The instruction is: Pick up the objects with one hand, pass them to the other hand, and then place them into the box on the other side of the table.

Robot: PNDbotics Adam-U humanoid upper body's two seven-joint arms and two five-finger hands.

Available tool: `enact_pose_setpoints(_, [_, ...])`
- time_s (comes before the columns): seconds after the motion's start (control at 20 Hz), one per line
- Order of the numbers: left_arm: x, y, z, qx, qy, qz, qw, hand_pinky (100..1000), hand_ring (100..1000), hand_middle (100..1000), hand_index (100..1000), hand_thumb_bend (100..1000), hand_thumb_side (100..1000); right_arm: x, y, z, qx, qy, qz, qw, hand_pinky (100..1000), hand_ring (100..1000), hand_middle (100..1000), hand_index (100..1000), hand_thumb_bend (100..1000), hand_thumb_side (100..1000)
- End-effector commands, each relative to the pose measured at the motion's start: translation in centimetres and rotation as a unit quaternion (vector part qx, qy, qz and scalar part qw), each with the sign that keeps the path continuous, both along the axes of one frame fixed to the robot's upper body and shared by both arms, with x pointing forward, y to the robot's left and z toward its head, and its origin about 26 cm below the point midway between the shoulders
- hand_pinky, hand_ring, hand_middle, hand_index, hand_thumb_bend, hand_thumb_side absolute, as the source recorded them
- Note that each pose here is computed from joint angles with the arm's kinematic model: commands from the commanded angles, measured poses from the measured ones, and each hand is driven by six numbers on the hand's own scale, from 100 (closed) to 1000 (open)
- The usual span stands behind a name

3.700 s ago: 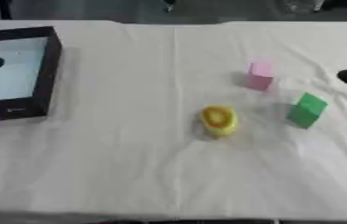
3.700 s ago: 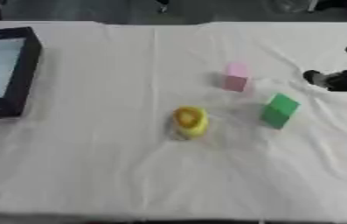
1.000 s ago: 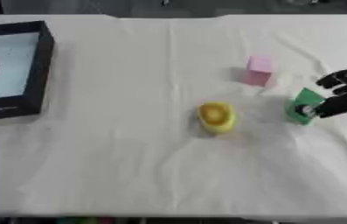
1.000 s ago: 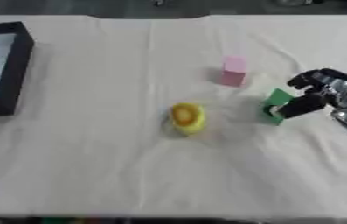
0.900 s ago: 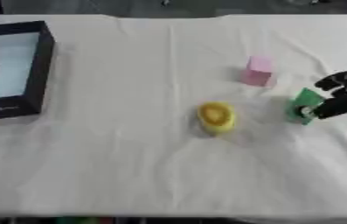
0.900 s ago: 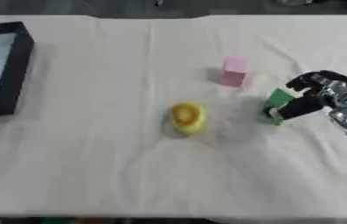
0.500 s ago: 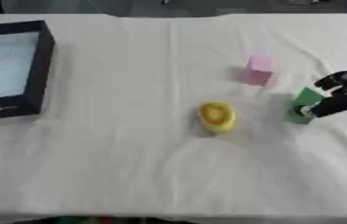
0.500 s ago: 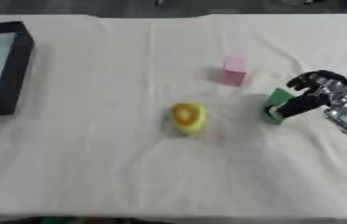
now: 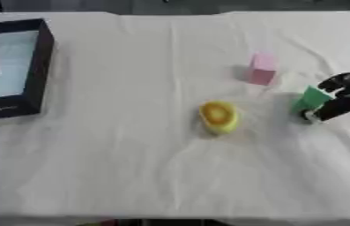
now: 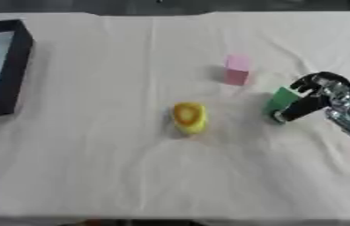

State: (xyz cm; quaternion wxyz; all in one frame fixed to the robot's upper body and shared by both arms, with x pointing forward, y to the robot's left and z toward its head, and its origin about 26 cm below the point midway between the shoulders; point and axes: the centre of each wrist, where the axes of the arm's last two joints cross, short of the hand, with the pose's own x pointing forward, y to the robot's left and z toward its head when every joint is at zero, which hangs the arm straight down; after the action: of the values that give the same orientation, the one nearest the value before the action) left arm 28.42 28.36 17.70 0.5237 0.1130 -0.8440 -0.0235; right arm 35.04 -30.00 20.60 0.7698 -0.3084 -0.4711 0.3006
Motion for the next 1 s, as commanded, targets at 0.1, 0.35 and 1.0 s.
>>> enact_pose_setpoints(0.1, [-0.06,0.24,0.55,0.005,-0.008,0.001,1.000,1000,767,744,812,115,860,0.38,-0.62,0.90,-0.006,-0.002,-0.004,1.000,854,942,862,845,461,100])
enact_pose_setpoints(0.35, [-0.05,0.24,0.56,0.005,-0.008,0.000,1.000,1000,767,744,810,114,860,0.86,-1.05,0.59,-0.006,0.006,-0.012,1.000,855,939,859,843,445,100])
enact_pose_setpoints(1.0, [-0.05,0.23,0.55,0.003,-0.008,0.000,1.000,1000,767,744,808,116,861,0.68,-1.33,0.36,-0.002,-0.003,-0.028,1.000,845,923,785,755,394,100])
